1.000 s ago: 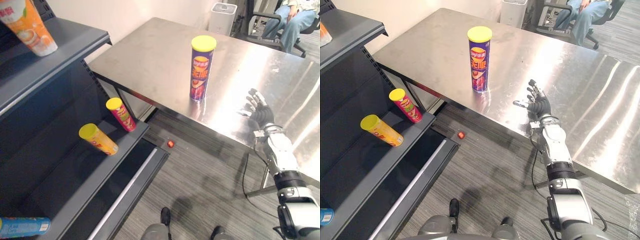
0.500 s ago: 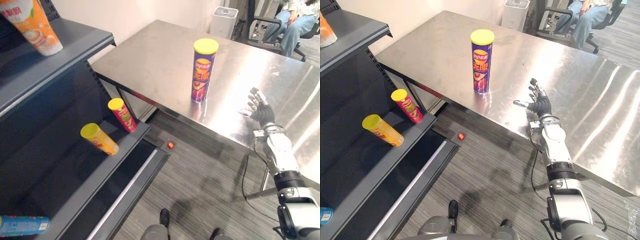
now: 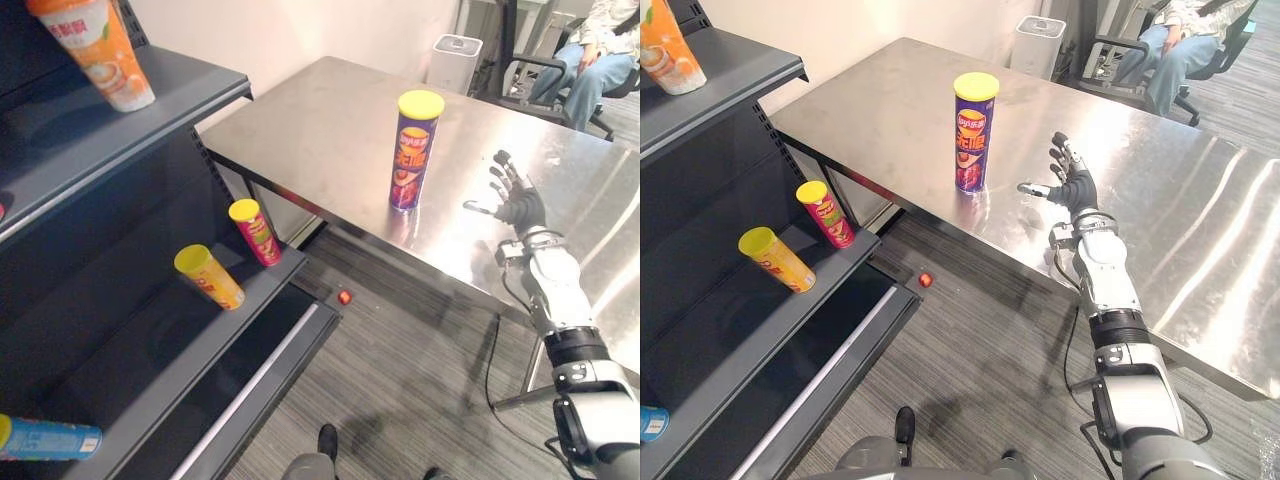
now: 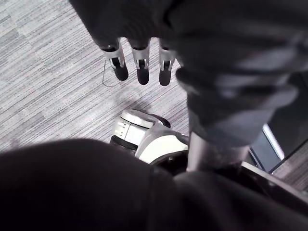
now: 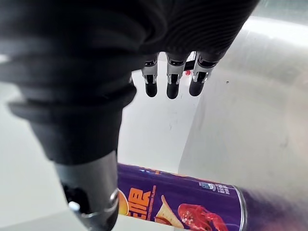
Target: Put the gum and the chips on the shelf.
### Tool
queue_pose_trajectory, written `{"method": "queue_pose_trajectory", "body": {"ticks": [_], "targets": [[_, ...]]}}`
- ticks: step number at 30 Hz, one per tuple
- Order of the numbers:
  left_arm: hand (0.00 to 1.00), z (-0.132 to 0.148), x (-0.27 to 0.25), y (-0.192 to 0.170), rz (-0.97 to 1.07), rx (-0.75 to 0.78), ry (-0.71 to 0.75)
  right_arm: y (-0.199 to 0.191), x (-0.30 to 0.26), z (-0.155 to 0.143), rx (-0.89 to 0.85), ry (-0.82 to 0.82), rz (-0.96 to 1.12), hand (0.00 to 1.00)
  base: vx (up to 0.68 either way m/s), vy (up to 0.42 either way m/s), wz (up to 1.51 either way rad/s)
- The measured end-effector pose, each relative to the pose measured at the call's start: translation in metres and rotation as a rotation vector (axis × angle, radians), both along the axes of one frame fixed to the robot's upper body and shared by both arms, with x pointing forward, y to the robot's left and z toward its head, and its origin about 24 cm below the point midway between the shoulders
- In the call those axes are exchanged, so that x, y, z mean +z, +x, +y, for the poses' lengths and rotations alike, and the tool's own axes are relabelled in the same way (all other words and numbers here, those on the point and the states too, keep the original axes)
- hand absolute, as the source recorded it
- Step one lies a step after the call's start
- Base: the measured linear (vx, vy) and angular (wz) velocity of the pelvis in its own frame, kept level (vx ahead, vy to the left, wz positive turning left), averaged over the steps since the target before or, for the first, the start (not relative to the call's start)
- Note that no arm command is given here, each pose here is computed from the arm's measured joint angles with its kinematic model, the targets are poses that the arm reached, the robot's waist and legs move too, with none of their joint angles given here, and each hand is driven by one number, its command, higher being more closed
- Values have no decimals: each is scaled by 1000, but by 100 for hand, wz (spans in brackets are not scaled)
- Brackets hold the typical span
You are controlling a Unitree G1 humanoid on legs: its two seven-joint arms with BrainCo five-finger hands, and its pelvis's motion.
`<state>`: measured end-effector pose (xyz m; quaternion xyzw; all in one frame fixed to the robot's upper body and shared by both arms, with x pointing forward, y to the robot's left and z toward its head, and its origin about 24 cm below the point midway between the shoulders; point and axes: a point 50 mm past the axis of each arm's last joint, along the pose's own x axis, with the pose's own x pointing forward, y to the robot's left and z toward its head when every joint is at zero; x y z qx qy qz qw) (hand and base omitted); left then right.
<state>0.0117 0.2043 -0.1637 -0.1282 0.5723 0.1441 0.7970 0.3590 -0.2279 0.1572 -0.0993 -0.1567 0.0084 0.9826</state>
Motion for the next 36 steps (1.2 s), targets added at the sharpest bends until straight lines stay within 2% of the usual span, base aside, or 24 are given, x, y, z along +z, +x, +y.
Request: {"method": "queue_pose_trajectory", "body": {"ticks": [16,24,36], "targets": [[0,0,0,1,-5,0,1,15,17,2,-23,-6,-3,0,-5,-3,12],[0,0,1,4,-15,1,3,17,23,-9,-78,-7,-5,0,-13,7,6],[0,3,4,20,-68,-18,4,19,62,-26,-151,-39,-99,0,-23,5,3]]}}
